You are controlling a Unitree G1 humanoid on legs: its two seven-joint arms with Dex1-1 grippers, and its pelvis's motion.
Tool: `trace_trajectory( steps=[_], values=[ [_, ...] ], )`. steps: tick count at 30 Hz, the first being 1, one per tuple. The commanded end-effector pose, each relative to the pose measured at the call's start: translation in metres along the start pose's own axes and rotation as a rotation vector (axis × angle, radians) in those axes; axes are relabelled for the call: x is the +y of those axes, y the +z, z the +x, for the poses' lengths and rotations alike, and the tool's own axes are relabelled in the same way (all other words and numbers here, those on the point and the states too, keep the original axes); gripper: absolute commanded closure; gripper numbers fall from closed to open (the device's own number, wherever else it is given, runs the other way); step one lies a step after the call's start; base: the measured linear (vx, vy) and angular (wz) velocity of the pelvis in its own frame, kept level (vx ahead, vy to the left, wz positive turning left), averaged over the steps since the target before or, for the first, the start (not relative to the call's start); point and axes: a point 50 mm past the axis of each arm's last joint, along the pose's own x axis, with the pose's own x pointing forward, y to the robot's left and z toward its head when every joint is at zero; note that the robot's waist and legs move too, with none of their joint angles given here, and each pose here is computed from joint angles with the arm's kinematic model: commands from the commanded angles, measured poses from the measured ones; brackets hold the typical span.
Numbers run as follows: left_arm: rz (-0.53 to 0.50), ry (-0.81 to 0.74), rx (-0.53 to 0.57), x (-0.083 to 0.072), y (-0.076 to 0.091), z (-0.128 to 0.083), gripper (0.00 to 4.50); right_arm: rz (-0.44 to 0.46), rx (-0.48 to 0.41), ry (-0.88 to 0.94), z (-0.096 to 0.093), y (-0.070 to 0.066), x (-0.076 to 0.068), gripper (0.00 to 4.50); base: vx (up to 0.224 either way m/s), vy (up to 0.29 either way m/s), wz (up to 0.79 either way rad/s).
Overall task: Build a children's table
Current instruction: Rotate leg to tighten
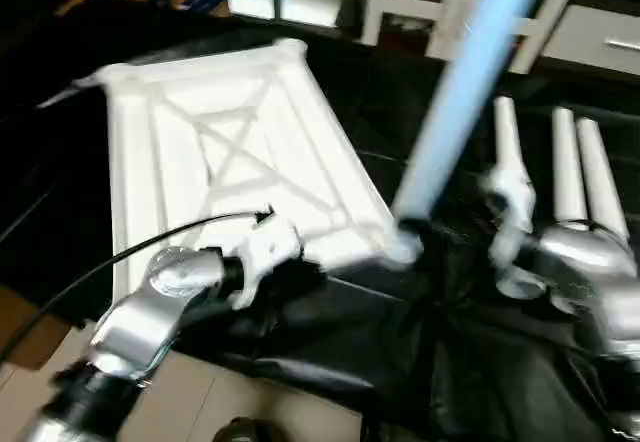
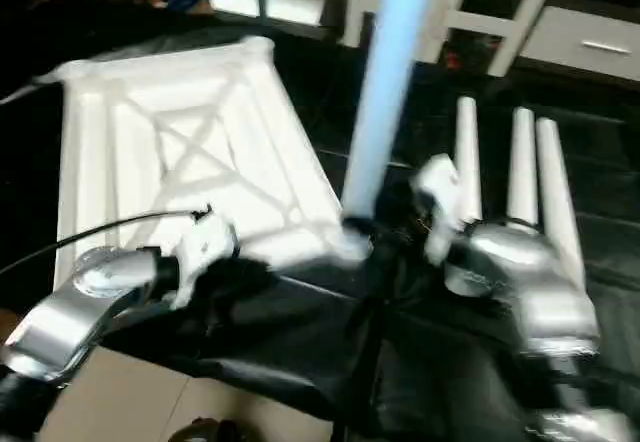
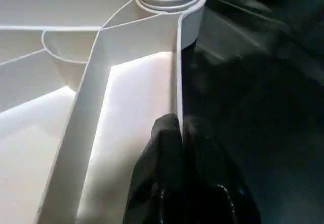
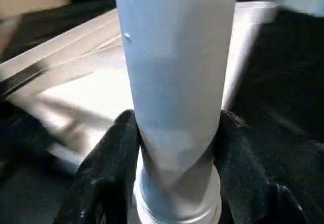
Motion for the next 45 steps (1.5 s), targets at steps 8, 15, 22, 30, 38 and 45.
trace_trajectory(
  steps=[8,15,22,30,38,45],
  values=[
    [-0.144,0.084,-0.047,-0.036,0.035,0.072,4.50,0.290,0.000,-0.510,0.045,-0.027,0.000,2.64,0.000,0.000,0.00],
    [-0.015,-0.084,-0.074,-0.037,0.025,0.046,4.50,0.076,-0.061,-0.229,0.040,-0.003,0.010,2.08,0.000,0.000,0.00],
    [-0.016,-0.319,0.034,-0.035,-0.010,-0.013,4.50,-0.163,0.058,0.109,-0.014,0.003,0.002,1.50,0.000,0.000,0.00],
    [0.006,-0.225,0.058,-0.017,-0.017,-0.023,4.50,-0.178,0.065,0.186,-0.030,0.009,-0.004,1.81,0.000,0.000,0.00],
    [0.019,-0.220,0.036,-0.016,-0.013,-0.022,4.50,-0.147,0.066,0.201,-0.028,0.005,0.000,2.41,0.000,0.000,0.00],
    [-0.015,-0.085,0.011,-0.013,-0.006,-0.001,4.50,0.006,0.102,-0.145,-0.010,-0.019,-0.010,2.62,0.000,0.000,0.00]
  ],
)
